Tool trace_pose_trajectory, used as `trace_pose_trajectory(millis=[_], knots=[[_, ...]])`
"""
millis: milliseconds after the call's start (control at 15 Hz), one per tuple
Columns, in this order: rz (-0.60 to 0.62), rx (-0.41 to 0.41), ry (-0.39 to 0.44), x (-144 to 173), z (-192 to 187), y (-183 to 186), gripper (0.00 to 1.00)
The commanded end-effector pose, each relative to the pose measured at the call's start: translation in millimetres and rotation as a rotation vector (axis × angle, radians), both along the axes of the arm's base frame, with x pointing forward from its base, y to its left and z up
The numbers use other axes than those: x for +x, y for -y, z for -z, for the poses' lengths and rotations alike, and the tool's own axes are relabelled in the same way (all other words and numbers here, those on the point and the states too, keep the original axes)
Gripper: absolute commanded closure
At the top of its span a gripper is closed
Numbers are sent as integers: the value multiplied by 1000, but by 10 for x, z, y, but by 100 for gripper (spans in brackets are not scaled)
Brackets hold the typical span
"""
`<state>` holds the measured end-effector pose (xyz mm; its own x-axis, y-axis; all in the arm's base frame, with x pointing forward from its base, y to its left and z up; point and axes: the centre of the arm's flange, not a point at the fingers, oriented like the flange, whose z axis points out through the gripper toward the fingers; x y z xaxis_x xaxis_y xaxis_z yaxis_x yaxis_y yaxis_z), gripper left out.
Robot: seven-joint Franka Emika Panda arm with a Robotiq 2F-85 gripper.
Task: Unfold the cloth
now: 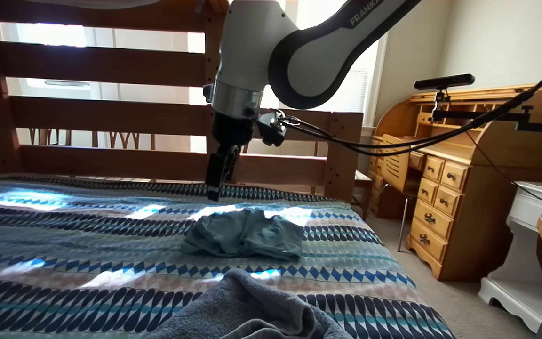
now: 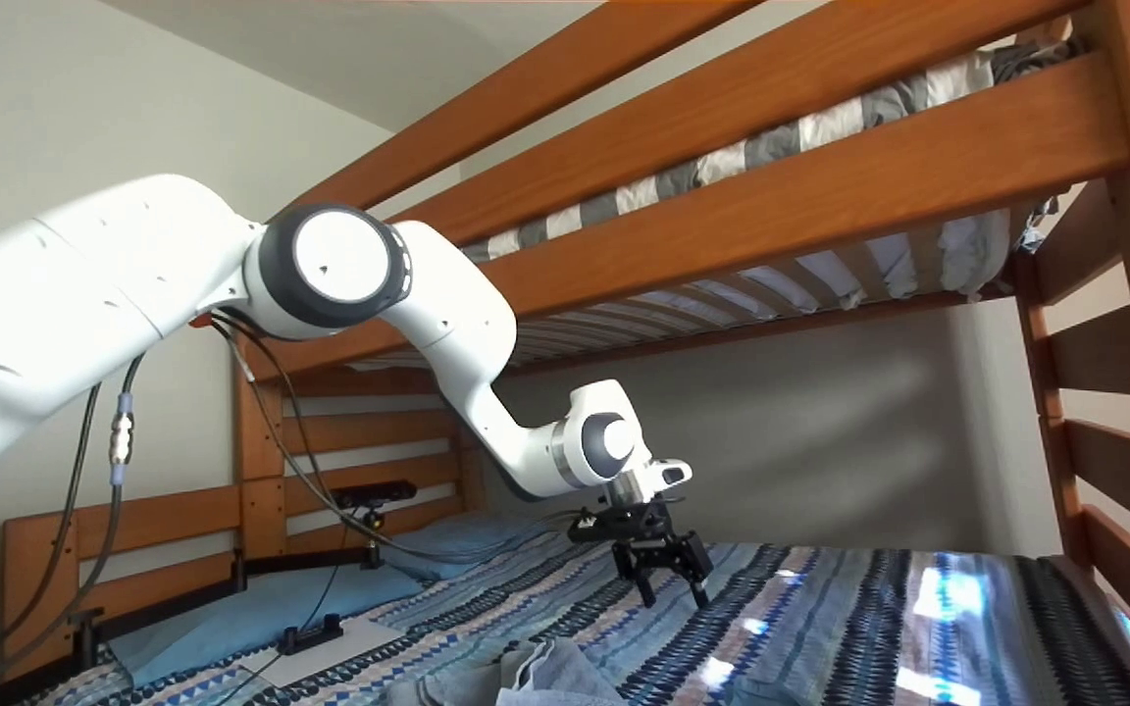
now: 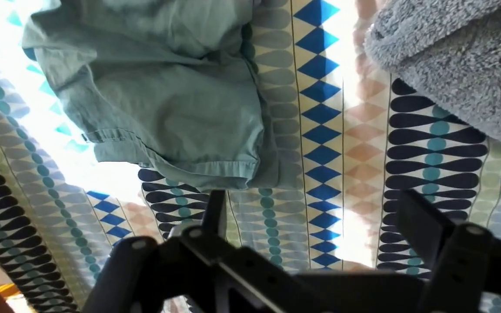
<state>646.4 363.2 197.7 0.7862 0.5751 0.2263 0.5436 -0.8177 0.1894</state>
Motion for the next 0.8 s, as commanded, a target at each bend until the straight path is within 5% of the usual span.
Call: trace_pose_trajectory(millis=[0,400,600,733], knots=[[44,-15,-13,278,218,-91,0],[202,14,-109,452,232,329,0],[225,101,-136,566,228,453,0],[221,55,-115,434,172,509,0]])
